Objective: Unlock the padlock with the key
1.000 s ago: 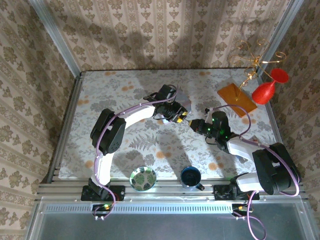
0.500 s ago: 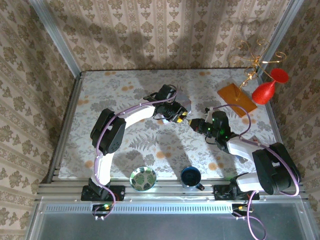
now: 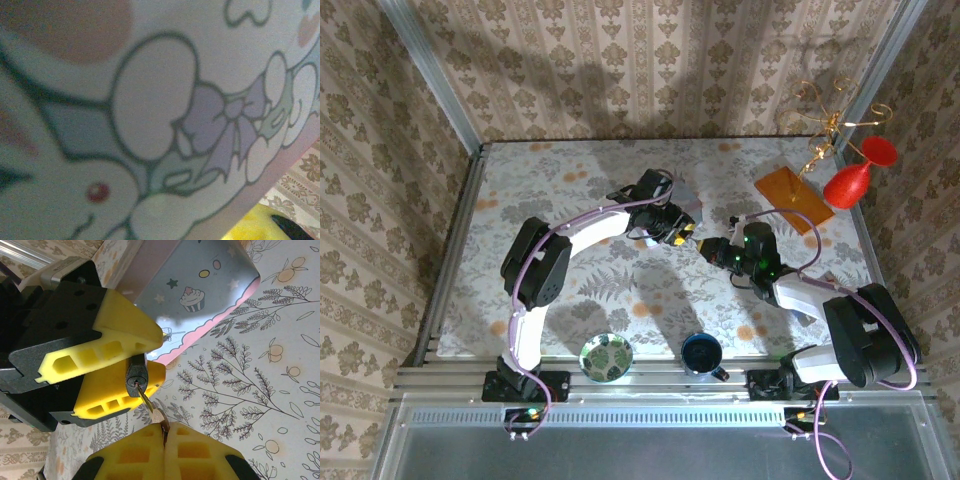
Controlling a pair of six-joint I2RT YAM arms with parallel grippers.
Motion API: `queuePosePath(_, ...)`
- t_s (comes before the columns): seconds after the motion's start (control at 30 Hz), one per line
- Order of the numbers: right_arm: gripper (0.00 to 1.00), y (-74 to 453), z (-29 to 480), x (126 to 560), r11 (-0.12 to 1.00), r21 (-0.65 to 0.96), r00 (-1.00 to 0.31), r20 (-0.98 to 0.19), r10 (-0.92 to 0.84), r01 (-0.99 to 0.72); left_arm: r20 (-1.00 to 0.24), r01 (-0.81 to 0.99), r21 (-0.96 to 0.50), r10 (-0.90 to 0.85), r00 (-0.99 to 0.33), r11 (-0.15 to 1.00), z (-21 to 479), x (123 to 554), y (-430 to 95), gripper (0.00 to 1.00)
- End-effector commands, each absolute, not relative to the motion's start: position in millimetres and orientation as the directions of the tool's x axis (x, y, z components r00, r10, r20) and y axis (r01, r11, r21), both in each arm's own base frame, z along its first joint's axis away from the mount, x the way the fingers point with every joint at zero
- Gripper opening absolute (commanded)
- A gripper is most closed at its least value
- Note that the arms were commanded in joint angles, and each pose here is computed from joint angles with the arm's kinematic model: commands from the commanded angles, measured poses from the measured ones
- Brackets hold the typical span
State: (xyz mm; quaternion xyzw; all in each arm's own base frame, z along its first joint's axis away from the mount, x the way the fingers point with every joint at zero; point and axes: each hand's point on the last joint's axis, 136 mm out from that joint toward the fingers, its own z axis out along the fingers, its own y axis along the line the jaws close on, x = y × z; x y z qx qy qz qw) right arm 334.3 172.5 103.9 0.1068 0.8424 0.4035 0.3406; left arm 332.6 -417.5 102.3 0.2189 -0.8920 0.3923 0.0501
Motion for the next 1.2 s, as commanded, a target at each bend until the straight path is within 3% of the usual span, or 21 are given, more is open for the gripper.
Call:
queuePosePath(0.0,0.0,174,111,342,0.652,0.751,-0.724,-0.508,0.466,-0.107,0.456,-0.551,-0.576,-0.321,-0.83,0.605,78,300,-422,0.0)
queuePosePath(0.63,0.0,169,103,346,0.688,0.724,-0.711,-0.514,0.48,-0.059,0.457,-0.55,-0.57,-0.32,-0.83,0.611,77,298,-421,0.0)
queuePosePath(0.97,0.0,175,145,348,0.699,0.71,-0.62,-0.589,0.518,-0.09,0.449,-0.541,-0.565,-0.318,-0.835,0.623,75,298,-421,0.0)
queuePosePath(1.17,0.0,183,145,349,0.683,0.726,-0.645,-0.559,0.521,-0.078,0.448,-0.538,-0.569,-0.314,-0.837,0.622,76,297,-423,0.0)
